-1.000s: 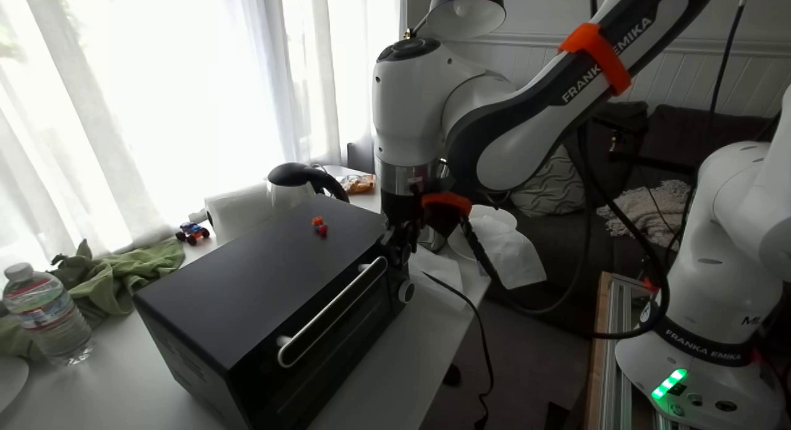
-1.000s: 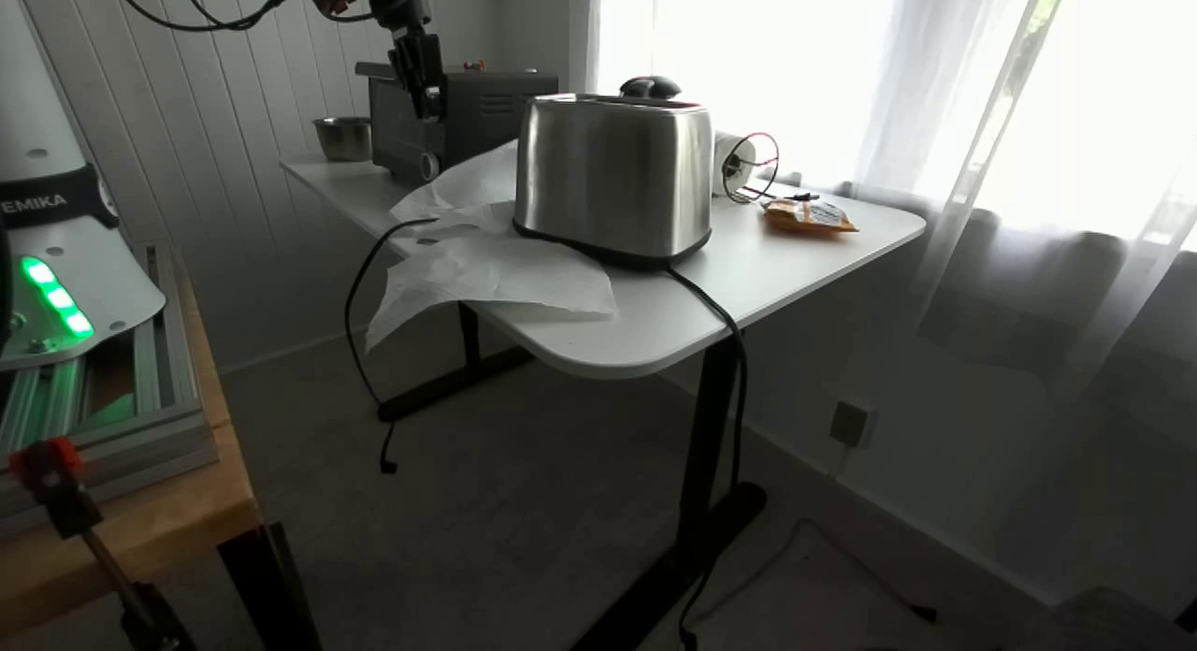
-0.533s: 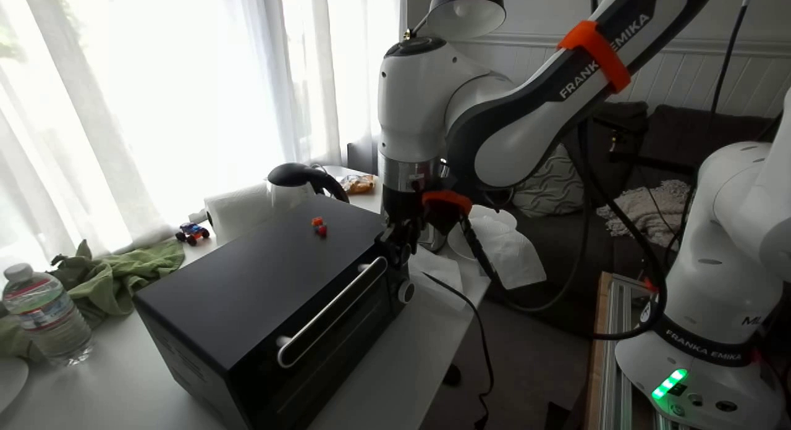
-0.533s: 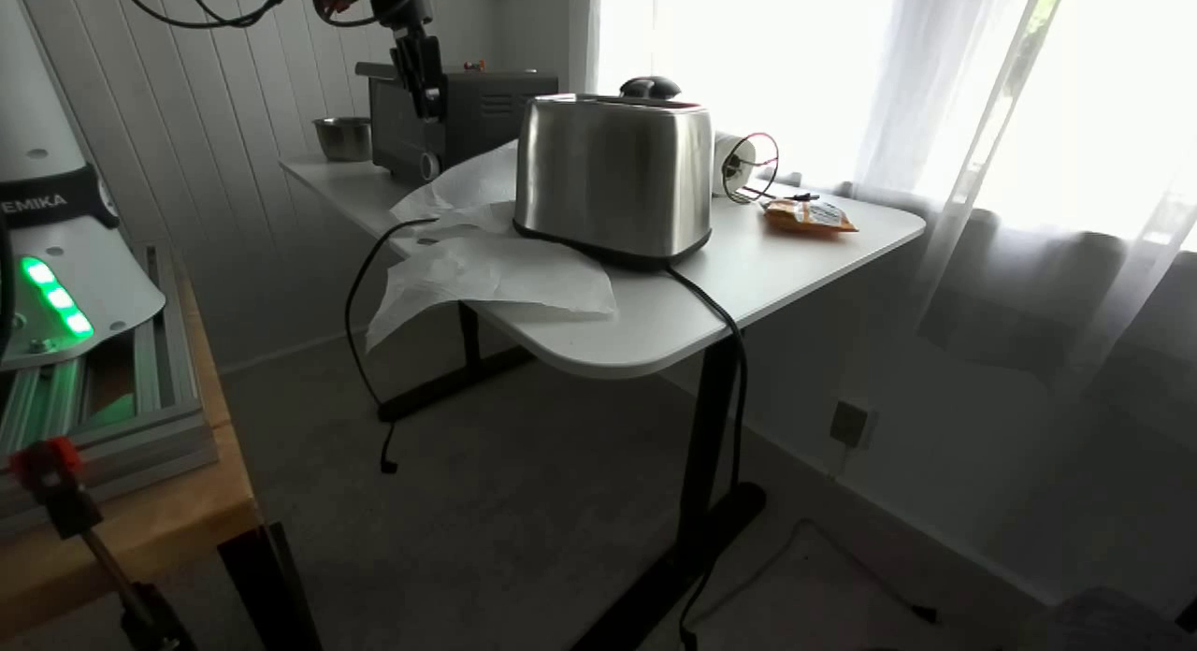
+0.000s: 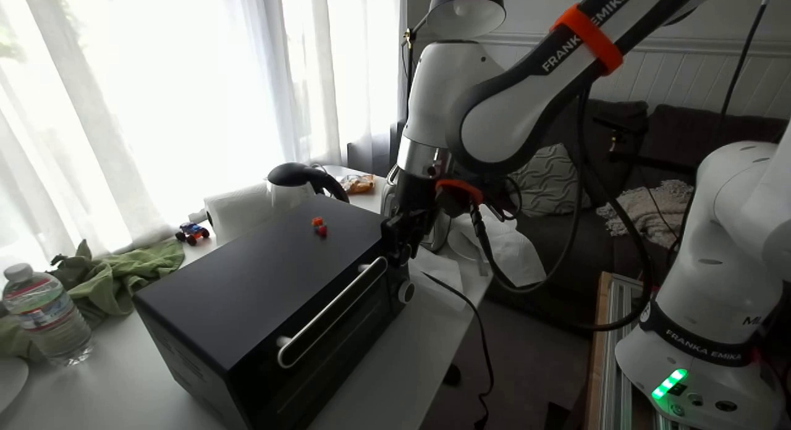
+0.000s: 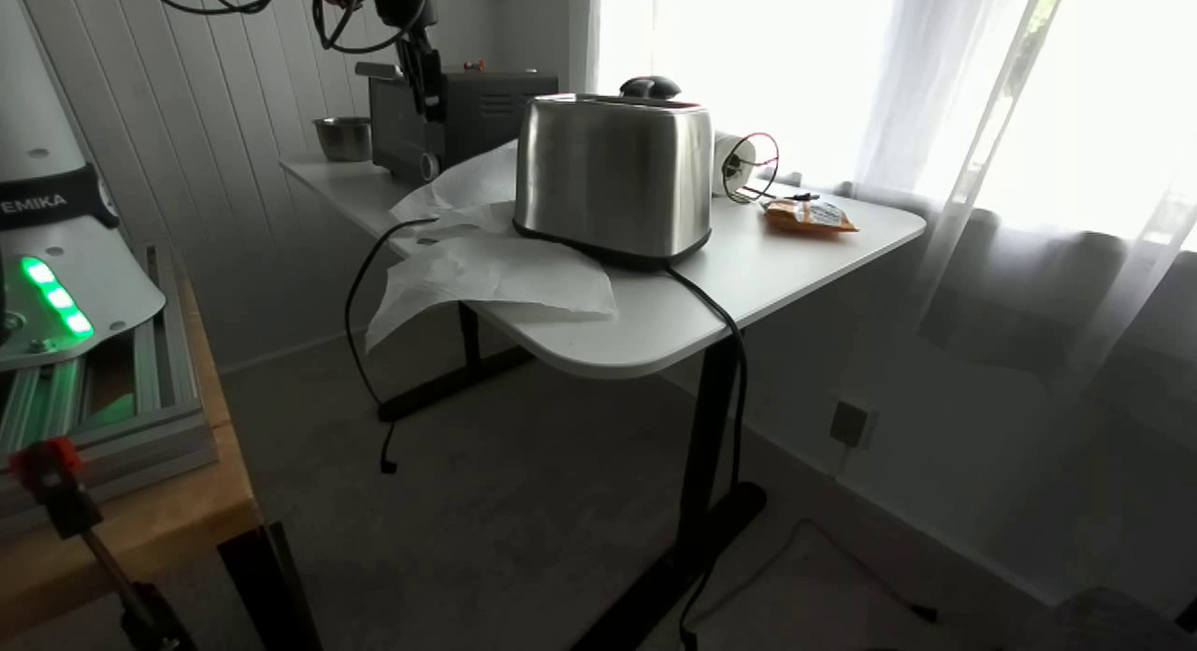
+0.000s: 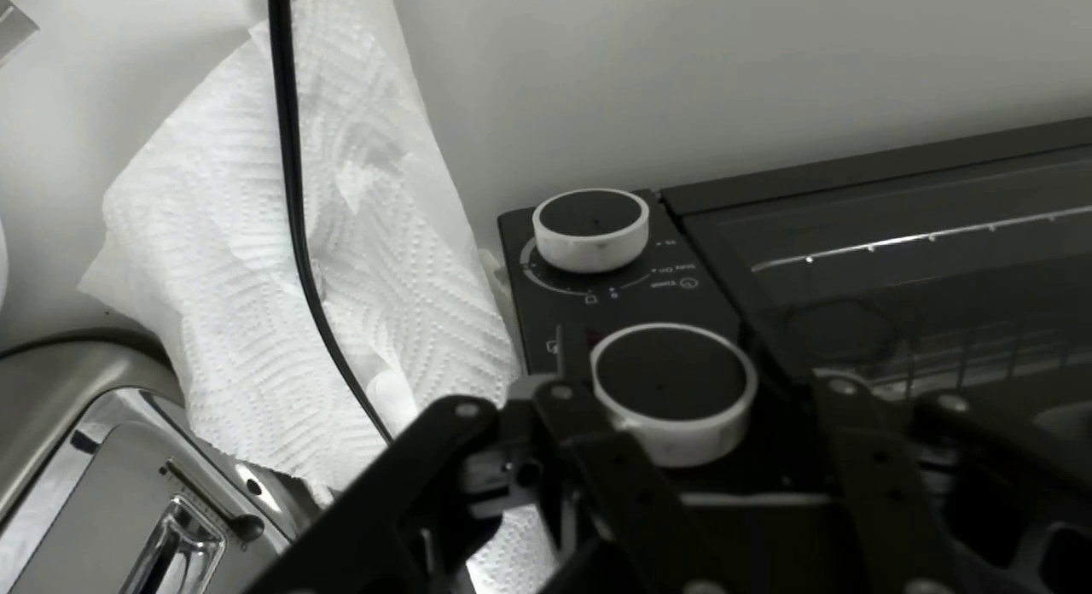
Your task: Turn the top knob on the toaster oven to the right
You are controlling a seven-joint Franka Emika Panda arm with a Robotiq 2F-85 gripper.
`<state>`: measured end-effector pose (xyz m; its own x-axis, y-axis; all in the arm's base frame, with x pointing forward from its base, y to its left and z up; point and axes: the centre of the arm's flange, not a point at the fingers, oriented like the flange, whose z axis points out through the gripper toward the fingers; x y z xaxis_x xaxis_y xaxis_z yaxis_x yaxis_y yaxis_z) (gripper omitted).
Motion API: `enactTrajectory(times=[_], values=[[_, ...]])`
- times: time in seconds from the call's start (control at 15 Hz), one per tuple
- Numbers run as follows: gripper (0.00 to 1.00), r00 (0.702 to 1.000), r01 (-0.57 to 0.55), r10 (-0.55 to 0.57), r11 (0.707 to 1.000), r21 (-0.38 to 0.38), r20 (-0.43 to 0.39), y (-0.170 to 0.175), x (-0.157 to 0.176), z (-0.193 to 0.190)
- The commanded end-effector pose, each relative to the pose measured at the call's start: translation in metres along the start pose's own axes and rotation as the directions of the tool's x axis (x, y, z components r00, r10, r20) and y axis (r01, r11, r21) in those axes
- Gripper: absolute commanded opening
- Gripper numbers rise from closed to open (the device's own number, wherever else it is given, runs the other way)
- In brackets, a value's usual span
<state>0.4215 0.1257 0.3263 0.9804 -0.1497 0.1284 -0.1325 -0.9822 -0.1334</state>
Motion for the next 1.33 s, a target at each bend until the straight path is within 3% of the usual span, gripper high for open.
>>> enactTrajectory(times=[0.0, 0.33, 0.73, 1.0, 1.27], values=[[0.21, 0.994, -0.105, 0.105, 0.987, 0.123, 0.006, 0.027, -0.007, 0.013], [0.21, 0.985, -0.173, 0.170, 0.951, 0.257, 0.036, 0.049, -0.011, 0.020], [0.21, 0.973, -0.230, 0.221, 0.912, 0.339, 0.065, 0.065, -0.016, 0.026], [0.21, 0.966, -0.258, 0.238, 0.894, 0.367, 0.100, 0.070, -0.019, 0.031], [0.21, 0.968, -0.251, 0.227, 0.903, 0.348, 0.109, 0.071, -0.019, 0.031]])
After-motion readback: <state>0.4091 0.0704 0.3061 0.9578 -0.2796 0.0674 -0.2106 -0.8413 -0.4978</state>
